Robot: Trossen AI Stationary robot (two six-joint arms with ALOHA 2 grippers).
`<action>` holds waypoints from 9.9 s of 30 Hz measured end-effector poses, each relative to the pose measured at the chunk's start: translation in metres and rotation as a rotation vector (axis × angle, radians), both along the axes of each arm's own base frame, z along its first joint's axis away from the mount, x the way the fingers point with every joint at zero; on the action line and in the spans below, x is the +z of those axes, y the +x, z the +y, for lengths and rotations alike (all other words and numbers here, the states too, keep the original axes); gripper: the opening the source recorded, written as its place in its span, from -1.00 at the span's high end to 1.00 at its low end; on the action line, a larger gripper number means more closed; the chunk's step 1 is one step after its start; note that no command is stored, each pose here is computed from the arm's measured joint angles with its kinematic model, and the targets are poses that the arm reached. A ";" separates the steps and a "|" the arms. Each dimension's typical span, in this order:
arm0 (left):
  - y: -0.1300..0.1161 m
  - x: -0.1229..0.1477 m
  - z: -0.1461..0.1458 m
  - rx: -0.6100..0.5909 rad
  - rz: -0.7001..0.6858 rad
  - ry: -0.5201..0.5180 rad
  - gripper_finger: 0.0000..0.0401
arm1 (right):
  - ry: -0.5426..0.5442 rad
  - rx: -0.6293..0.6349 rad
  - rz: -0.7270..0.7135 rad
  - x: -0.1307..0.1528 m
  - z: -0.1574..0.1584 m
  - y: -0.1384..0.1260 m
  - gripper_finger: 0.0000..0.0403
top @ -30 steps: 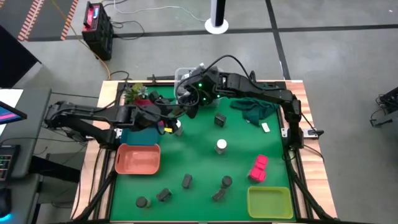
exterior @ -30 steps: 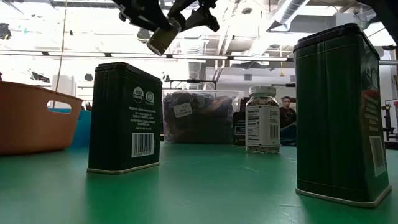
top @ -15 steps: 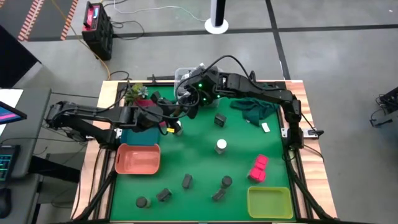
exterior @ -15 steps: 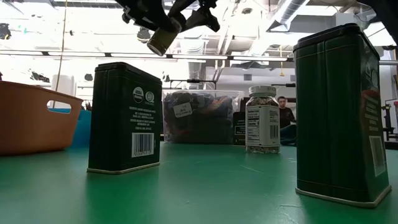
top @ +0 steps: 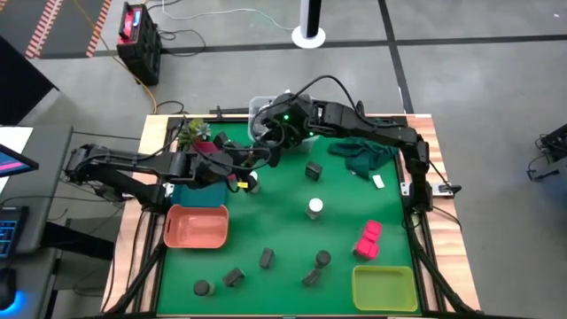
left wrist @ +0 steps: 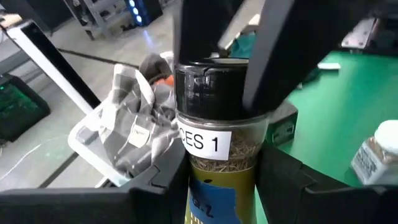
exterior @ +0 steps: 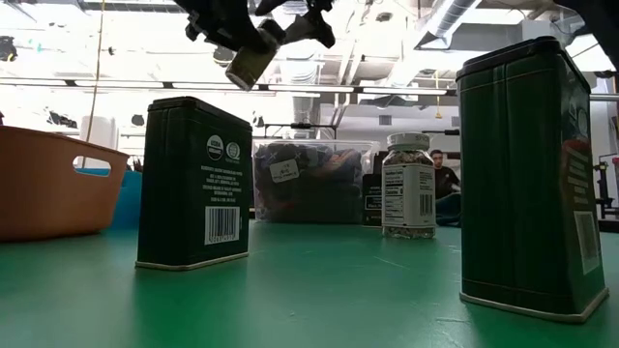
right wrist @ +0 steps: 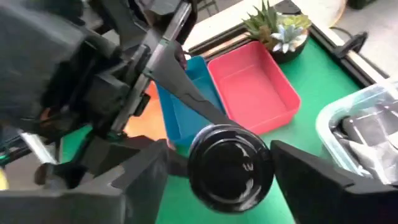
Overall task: Sort spices by type
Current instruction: Put the top black spice bottle into the red bin, then put the left black spice bottle into the red bin
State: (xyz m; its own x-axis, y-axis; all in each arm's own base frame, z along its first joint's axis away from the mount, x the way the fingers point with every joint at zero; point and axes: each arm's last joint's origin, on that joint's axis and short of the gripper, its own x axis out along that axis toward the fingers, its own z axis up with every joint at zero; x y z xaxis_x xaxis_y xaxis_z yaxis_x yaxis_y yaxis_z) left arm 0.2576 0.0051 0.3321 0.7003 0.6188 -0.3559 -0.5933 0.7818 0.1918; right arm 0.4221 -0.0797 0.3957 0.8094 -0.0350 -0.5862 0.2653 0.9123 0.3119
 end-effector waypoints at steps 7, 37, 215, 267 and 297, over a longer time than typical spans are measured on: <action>-0.026 -0.005 0.004 0.082 0.002 -0.024 0.29 | -0.009 -0.042 0.049 0.013 -0.018 -0.025 -0.82; -0.103 -0.150 0.038 0.483 -0.332 -0.089 0.29 | -0.190 -0.091 0.092 0.047 0.020 -0.066 -0.79; -0.074 -0.078 -0.249 -0.733 0.809 -0.634 -0.59 | -0.290 -0.134 0.290 0.002 0.023 -0.163 -0.79; -0.118 -0.012 -0.172 -0.462 0.647 -0.700 -0.01 | -0.293 -0.152 0.231 0.005 0.022 -0.159 -0.79; -0.099 0.004 0.040 0.211 0.481 -0.391 -0.01 | -0.232 -0.169 0.087 0.014 0.036 -0.148 -0.79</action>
State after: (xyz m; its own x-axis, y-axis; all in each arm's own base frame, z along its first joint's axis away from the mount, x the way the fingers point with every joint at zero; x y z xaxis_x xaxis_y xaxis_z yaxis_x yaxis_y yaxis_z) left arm 0.1585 0.0447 0.3357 0.2846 0.4870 -0.8258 -0.6607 0.7237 0.1991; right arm 0.2743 -0.0432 0.4094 0.7275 -0.3065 -0.6139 0.4365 0.8970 0.0694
